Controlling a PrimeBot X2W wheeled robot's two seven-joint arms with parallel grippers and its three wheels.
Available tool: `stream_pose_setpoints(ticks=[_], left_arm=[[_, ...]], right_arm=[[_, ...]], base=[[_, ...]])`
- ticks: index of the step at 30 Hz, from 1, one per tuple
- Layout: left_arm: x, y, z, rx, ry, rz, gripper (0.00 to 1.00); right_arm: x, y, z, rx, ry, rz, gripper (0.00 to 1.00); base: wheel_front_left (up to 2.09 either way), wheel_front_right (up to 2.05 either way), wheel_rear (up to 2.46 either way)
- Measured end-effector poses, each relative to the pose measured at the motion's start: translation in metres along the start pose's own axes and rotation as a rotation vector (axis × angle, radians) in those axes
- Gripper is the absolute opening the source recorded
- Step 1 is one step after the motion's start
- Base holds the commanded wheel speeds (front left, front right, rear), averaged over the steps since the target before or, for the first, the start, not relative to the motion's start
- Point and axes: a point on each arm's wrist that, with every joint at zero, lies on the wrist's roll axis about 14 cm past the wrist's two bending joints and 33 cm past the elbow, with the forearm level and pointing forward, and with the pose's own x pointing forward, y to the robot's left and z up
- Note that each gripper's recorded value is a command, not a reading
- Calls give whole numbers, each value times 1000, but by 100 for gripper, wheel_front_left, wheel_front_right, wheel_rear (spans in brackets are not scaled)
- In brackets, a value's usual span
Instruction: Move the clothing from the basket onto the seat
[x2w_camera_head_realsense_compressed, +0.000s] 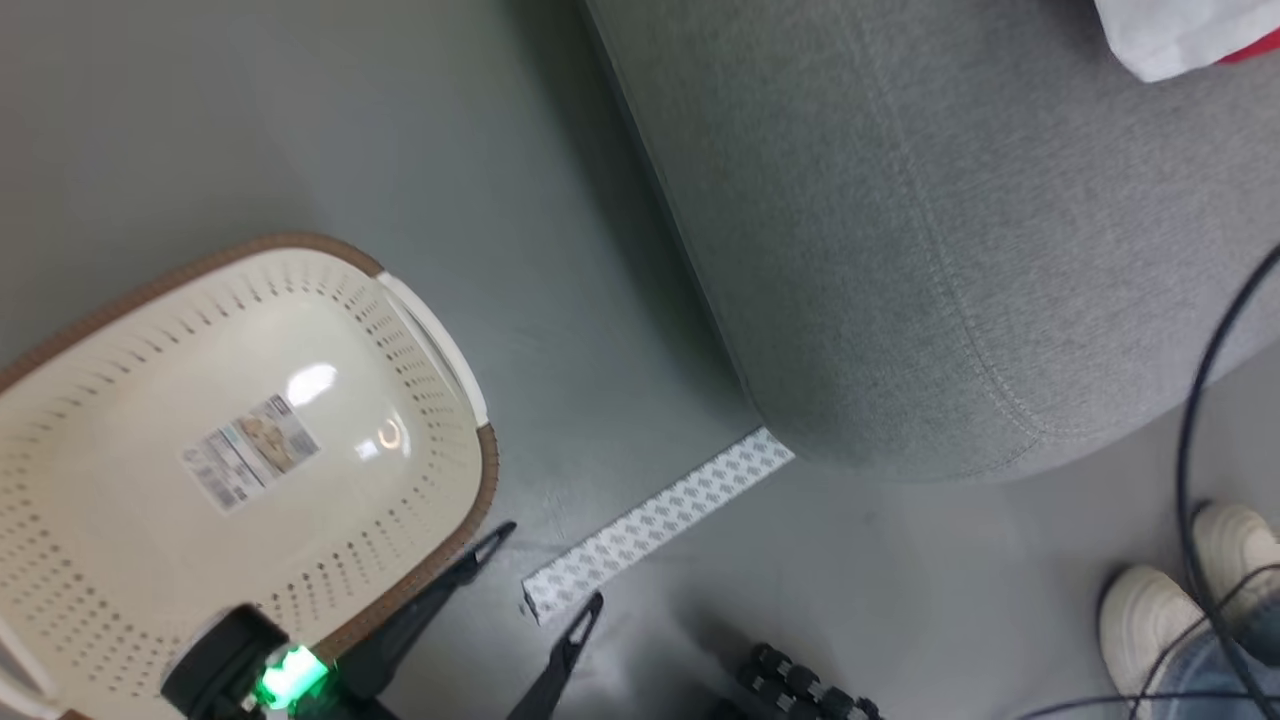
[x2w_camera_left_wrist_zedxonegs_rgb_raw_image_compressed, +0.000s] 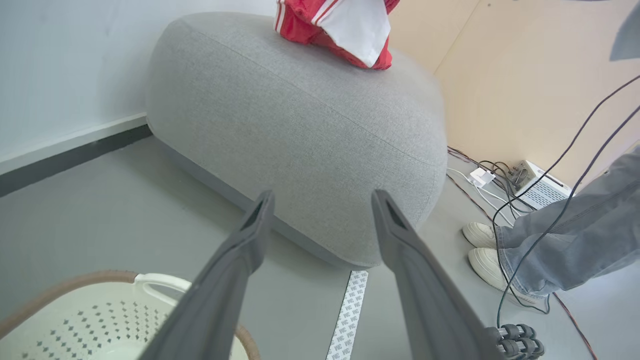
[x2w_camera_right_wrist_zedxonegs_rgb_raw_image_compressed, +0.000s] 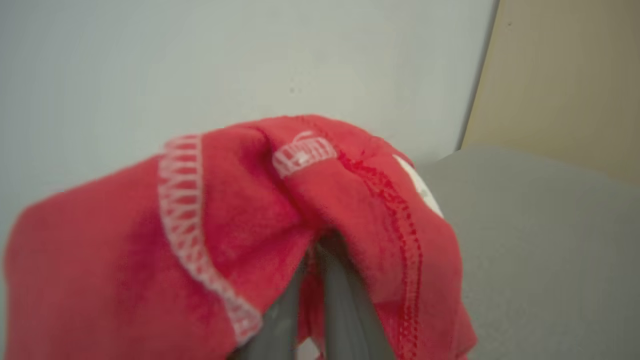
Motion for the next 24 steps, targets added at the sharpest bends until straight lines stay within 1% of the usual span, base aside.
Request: stream_pose_setpoints(ticks=[3,6,9,10,11,13,17,18,20,24], left_arm=[[-3,2,-16,-52,27,10,100],[-4,5,-24,-73,32,16,100],[-5,9,-29,-83,37,31,100],[-6,10,-30,-82,37,34,100],[-6,11,-30,-81,38,38,100],[-7,13,-29,-77,33,44,100],[-4,13,-20,-61,-5,43,100],[-1,12,-16,-63,-24,42,100],[0,9,-13,-79,-33,44,100],[3,9,-8,-73,-50,70,100]], right_arm=[[-5,-29,-30,-14,75,-89,0],[-13,-52,-54,-8,132,-168,0],[-25,-62,-78,10,184,-220,0],[-28,-62,-86,10,202,-223,29],[-31,-61,-93,8,220,-223,100],[-34,-56,-100,-19,241,-205,100],[-41,-48,-104,-112,279,-144,100],[-47,-42,-108,-168,304,-100,100],[-54,-29,-114,-239,331,-27,100],[-66,-16,-110,-281,324,49,100]], base=[[0,0,0],[0,0,0],[0,0,0],[0,0,0],[0,0,0],[0,0,0],[0,0,0],[0,0,0],[0,0,0],[0,0,0]])
